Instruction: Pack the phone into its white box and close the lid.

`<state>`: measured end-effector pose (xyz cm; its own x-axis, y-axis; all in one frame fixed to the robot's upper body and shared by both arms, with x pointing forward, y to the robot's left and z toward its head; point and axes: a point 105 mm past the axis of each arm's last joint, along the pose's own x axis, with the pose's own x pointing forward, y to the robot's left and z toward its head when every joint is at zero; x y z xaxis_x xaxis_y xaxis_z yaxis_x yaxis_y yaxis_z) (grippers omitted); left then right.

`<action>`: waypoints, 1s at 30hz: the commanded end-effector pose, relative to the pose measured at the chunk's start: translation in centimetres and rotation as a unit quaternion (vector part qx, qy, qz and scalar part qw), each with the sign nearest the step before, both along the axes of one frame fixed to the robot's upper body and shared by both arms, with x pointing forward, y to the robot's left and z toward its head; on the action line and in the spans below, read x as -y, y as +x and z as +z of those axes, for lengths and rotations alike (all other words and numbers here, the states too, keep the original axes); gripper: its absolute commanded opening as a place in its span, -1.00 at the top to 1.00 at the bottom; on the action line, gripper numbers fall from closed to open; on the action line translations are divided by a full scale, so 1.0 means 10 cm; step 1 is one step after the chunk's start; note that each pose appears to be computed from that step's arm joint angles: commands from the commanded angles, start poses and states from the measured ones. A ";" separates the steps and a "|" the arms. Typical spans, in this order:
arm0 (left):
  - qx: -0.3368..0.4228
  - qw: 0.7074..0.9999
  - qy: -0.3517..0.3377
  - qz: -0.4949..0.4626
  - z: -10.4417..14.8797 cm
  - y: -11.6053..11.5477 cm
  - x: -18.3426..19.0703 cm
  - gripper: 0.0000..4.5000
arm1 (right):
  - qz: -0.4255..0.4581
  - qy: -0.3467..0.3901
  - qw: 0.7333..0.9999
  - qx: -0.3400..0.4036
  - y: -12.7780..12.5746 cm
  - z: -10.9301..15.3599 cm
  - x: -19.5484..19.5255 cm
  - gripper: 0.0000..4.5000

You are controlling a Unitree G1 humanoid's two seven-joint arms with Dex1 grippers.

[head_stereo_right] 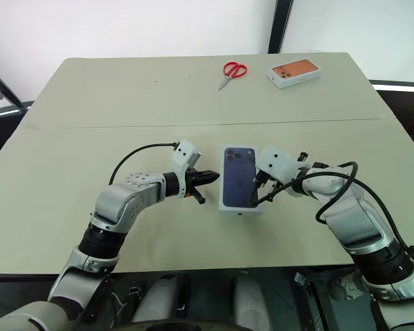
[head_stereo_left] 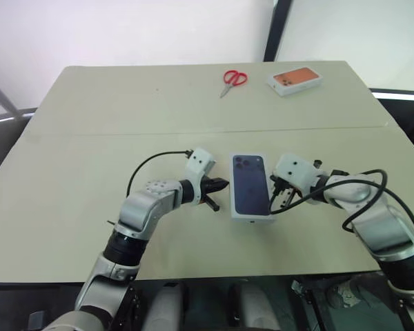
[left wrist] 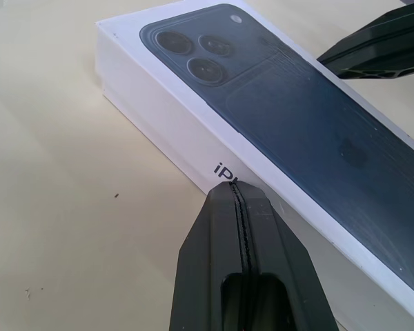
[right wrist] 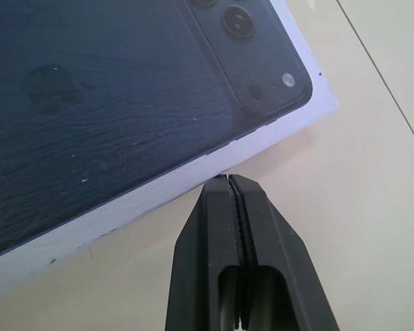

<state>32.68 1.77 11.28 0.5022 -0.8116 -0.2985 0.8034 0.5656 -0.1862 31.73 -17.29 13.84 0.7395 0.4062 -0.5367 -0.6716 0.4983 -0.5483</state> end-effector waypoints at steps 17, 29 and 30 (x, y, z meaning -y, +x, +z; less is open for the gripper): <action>0.073 0.995 -0.056 0.034 0.55 0.33 -0.03 1.00 | 0.073 0.057 0.996 -0.012 -0.35 0.33 0.02 0.98; 0.057 0.996 0.063 -0.018 0.17 0.42 0.34 1.00 | 0.077 0.064 0.992 -0.078 -0.58 -0.13 -0.19 0.98; 0.050 0.996 0.072 -0.019 0.12 0.41 0.34 1.00 | 0.076 0.065 0.991 -0.083 -0.60 -0.17 -0.20 0.98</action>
<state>36.98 -1.35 12.80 0.5181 -0.7869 -0.3352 0.8232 0.5652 -0.0545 26.10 -15.70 12.19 0.5680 0.5791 -0.5848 -0.8205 0.4544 -0.3470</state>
